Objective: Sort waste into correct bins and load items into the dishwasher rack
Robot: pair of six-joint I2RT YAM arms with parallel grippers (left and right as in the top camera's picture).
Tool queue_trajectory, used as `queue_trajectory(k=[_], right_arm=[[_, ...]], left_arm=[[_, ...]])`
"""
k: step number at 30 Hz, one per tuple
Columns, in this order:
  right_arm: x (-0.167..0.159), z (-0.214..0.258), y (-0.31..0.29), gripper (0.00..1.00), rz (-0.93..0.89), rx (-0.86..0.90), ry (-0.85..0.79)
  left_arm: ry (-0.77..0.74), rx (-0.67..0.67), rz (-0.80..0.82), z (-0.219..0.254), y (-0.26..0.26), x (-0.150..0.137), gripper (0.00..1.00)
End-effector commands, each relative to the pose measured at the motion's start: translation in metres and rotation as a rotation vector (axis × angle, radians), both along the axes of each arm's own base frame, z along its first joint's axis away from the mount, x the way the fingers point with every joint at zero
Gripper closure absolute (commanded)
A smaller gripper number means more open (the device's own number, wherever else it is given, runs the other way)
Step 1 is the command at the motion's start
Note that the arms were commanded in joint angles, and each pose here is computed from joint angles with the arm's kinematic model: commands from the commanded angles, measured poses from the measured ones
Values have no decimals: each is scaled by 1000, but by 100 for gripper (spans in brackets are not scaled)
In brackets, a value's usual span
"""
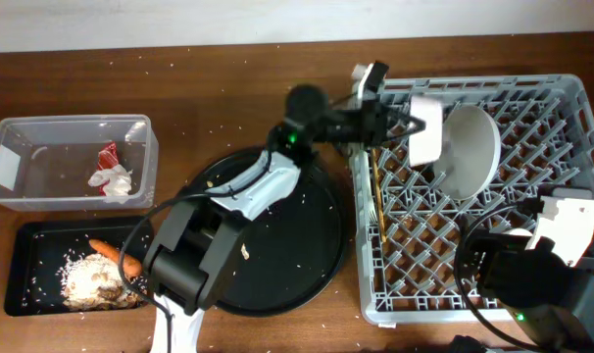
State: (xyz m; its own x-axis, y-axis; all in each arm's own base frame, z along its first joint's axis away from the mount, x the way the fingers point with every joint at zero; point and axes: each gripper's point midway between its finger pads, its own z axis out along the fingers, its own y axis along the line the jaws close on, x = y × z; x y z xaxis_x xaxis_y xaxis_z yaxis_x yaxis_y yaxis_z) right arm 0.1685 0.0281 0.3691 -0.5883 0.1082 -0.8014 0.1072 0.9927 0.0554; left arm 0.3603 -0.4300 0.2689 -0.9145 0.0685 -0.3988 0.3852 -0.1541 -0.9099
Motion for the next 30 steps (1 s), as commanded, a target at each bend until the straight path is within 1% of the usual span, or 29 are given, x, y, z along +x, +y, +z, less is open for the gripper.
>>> queue_trajectory(k=[1, 3, 5, 7, 9, 12, 13, 14, 15, 16, 19, 20, 21, 22, 23, 24, 25, 26, 27, 28, 29, 30], right_arm=[[0, 3, -2, 1, -10, 9, -16], [0, 3, -2, 1, -10, 8, -16], [0, 3, -2, 1, -10, 9, -16], [0, 3, -2, 1, -10, 9, -16], [0, 3, -2, 1, -10, 9, -16], [0, 3, -2, 1, -10, 9, -16], [0, 3, -2, 1, -10, 9, -16], [0, 3, -2, 1, -11, 9, -16], [0, 3, -2, 1, -10, 8, -16], [0, 3, -2, 1, -11, 9, -16], [0, 3, -2, 1, -10, 9, -16], [0, 3, -2, 1, -11, 9, -16], [0, 3, -2, 1, -10, 9, -16], [0, 3, -2, 1, -10, 9, -16], [0, 3, -2, 1, -10, 9, -16], [0, 3, -2, 1, -10, 9, -16], [0, 3, -2, 1, -10, 9, -16], [0, 3, -2, 1, -10, 9, -16], [0, 3, -2, 1, -11, 9, -16], [0, 3, -2, 1, -10, 9, -16], [0, 3, -2, 1, -10, 9, -16], [0, 3, -2, 1, -11, 9, -16]], left_arm=[[127, 8, 39, -16, 10, -2, 100], [126, 30, 39, -33, 11, -7, 100], [136, 46, 95, -47, 16, 0, 100], [191, 81, 126, -62, 21, 7, 100], [197, 87, 127, -64, 20, 6, 94], [195, 86, 124, -64, 20, 6, 94], [197, 87, 117, -64, 20, 4, 76], [202, 90, 107, -64, 20, 3, 70], [201, 91, 100, -64, 20, 2, 76], [200, 92, 89, -65, 20, 0, 89], [193, 100, 45, -65, 20, -8, 99], [186, 101, 39, -65, 20, -9, 99], [176, 95, 38, -64, 20, -9, 94], [115, 66, 39, -56, 21, -10, 86], [27, 20, 30, -42, 22, -13, 86], [-28, 4, 17, -32, 20, -13, 86], [-100, -24, -13, -10, 17, -13, 89], [-130, -19, -29, 2, 13, -10, 89], [-134, 44, -15, 8, 6, 2, 90], [-84, 218, 79, -7, 2, 25, 90], [-101, 381, 168, -19, 8, 39, 89], [-174, 595, 283, -29, 24, 54, 89]])
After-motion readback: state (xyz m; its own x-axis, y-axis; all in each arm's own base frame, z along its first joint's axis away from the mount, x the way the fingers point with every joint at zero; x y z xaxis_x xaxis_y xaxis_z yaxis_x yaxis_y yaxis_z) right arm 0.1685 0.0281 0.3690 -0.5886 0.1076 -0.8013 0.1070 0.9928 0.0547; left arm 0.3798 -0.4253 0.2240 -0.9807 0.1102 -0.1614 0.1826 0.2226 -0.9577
